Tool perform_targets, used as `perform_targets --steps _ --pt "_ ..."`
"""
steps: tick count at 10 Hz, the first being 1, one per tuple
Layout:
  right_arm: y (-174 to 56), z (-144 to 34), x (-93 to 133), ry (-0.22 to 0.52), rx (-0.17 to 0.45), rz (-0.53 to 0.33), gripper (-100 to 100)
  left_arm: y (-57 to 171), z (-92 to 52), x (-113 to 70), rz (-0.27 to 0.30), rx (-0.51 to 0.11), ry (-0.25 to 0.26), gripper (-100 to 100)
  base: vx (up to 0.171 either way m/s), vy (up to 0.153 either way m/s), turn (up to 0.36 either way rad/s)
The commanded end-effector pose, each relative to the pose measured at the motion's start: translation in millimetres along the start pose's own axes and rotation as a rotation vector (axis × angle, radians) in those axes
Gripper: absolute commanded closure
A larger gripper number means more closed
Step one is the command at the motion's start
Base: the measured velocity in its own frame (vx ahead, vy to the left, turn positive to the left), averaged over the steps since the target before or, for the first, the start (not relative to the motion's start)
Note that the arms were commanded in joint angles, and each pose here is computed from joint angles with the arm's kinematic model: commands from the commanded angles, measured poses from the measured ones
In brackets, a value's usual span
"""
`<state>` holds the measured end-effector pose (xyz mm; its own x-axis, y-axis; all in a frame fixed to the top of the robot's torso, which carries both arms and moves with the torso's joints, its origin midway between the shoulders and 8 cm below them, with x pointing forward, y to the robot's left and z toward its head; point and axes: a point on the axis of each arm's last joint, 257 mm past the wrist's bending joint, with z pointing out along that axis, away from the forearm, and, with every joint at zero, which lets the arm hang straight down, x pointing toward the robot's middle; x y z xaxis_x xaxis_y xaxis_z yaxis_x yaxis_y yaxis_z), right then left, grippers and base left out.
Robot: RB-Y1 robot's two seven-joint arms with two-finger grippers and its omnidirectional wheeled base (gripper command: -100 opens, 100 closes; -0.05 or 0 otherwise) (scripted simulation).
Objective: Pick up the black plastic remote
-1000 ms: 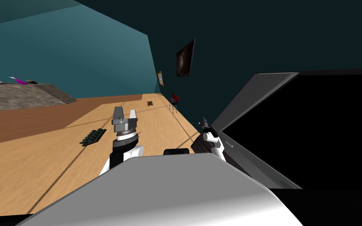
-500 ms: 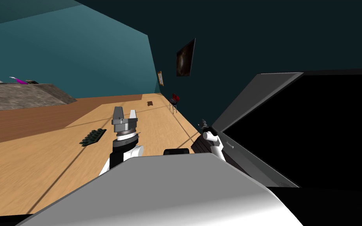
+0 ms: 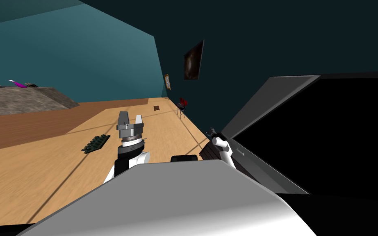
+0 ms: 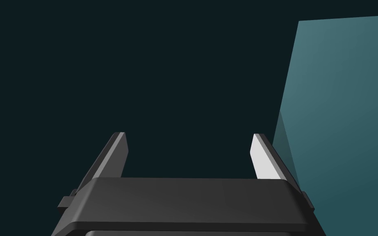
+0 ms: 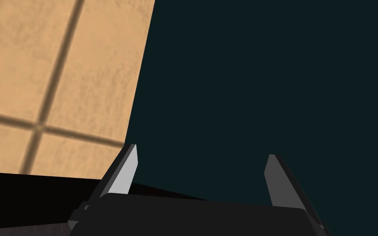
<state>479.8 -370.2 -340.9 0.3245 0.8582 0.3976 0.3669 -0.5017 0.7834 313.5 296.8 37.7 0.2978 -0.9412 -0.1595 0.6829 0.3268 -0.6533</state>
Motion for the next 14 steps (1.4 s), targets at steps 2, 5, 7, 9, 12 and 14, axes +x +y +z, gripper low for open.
perform_targets --steps 2,5,7,9,12,14 --pt "-24 6.4 -16 -0.041 0.092 0.056 -100 0 0.0 0.0 0.0 0.0 0.0 0 0.009 -0.02 -0.008" --pt "-45 7.4 -29 -0.075 0.17 0.091 -100 0 0.0 0.0 0.0 0.0 0.0 0 0.005 -0.016 -0.006" --pt "-62 7.4 -40 -0.105 0.229 0.125 -100 0 0.0 0.0 0.0 0.0 0.0 0 0.003 -0.024 -0.012" --pt "-79 5.7 -51 -0.136 0.291 0.16 -100 0 0.0 0.0 0.0 0.0 0.0 0 0.004 -0.034 -0.014" --pt "-99 1.6 -61 -0.17 0.36 0.194 -100 0 0.0 0.0 0.0 0.0 0.0 0 -0.001 -0.033 -0.015" --pt "-115 -2.5 -70 -0.201 0.414 0.227 -100 0 0.0 0.0 0.0 0.0 0.0 0 0.001 -0.04 -0.012"
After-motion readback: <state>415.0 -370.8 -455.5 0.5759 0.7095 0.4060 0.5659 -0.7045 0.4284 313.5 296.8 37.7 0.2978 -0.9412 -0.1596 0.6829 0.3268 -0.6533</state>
